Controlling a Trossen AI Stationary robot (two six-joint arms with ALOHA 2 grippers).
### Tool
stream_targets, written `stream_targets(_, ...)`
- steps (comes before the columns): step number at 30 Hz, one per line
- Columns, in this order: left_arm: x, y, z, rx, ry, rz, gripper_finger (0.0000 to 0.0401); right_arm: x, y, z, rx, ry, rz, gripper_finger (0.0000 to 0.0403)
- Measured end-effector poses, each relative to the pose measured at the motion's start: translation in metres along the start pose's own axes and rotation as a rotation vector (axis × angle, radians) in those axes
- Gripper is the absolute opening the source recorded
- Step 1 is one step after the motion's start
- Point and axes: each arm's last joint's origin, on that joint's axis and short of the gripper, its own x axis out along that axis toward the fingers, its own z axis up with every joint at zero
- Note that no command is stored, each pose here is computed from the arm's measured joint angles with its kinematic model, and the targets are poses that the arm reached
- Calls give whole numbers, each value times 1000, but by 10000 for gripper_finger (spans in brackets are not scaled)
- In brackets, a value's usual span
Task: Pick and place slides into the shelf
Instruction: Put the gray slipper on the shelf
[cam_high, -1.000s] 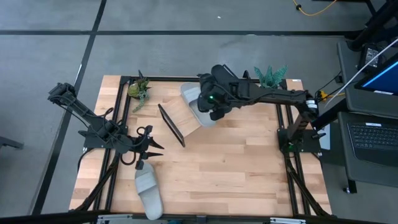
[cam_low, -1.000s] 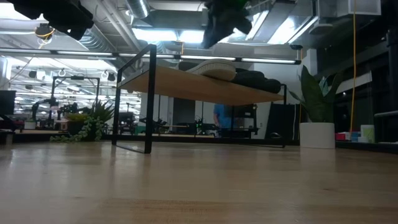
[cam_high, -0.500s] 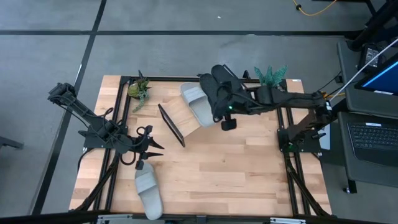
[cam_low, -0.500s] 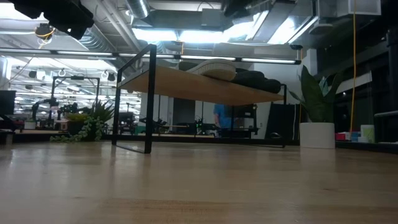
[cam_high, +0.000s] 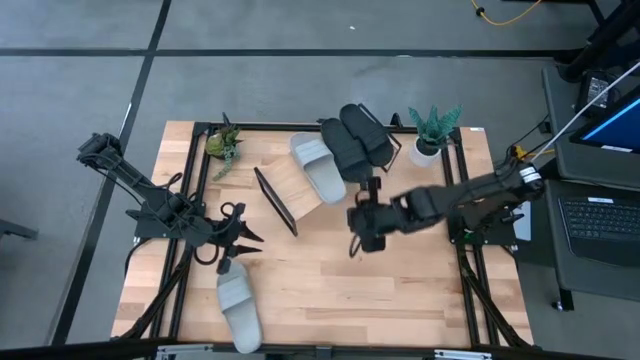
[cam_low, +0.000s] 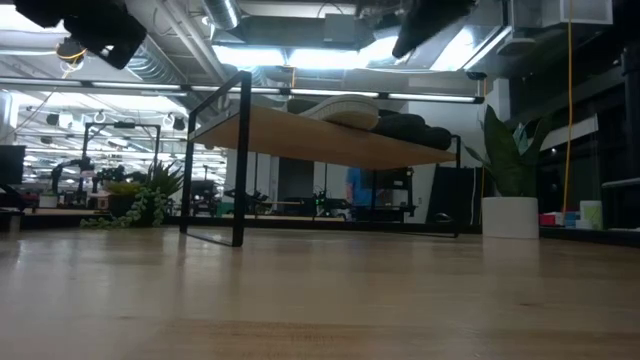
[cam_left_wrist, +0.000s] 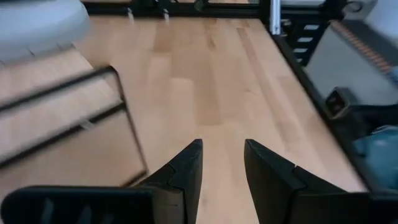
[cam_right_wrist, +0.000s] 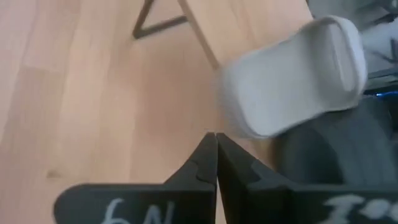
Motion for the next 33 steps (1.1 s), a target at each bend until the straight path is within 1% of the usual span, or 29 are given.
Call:
stream_targets(2,0,-1,0,-62,14,-35,110,6,17,-7,26,-34,-6,3)
stream_targets(6,0,-3,-2,-185,51,-109,110,14,47,-19,74,-121,33,6)
stream_targets(9,0,-3,-3,-264,73,-119,110,17,69,-27,86,-196,65,6)
stream_targets(12,0,-3,-3,-280,79,-117,110,22,88,-35,96,-281,89,4)
stream_targets(14,0,-4,-3,-283,89,-136,110,25,99,-41,108,-335,98,4)
stream_targets(17,-1,-5,-4,-319,116,-182,110,32,111,-51,141,-411,72,7)
stream_targets(19,-1,-6,-4,-343,140,-221,110,35,114,-55,146,-467,41,10)
stream_targets(22,-1,-8,-5,-388,175,-269,110,36,115,-55,149,-568,29,11)
stream_targets(25,-2,-8,-7,-421,213,-283,110,35,113,-53,141,-627,13,12)
stream_targets(28,-3,-5,-16,-465,316,-237,110,36,110,-50,159,-641,3,13)
stream_targets(33,-7,0,-32,-581,520,-153,110,39,104,-48,181,-637,-9,13)
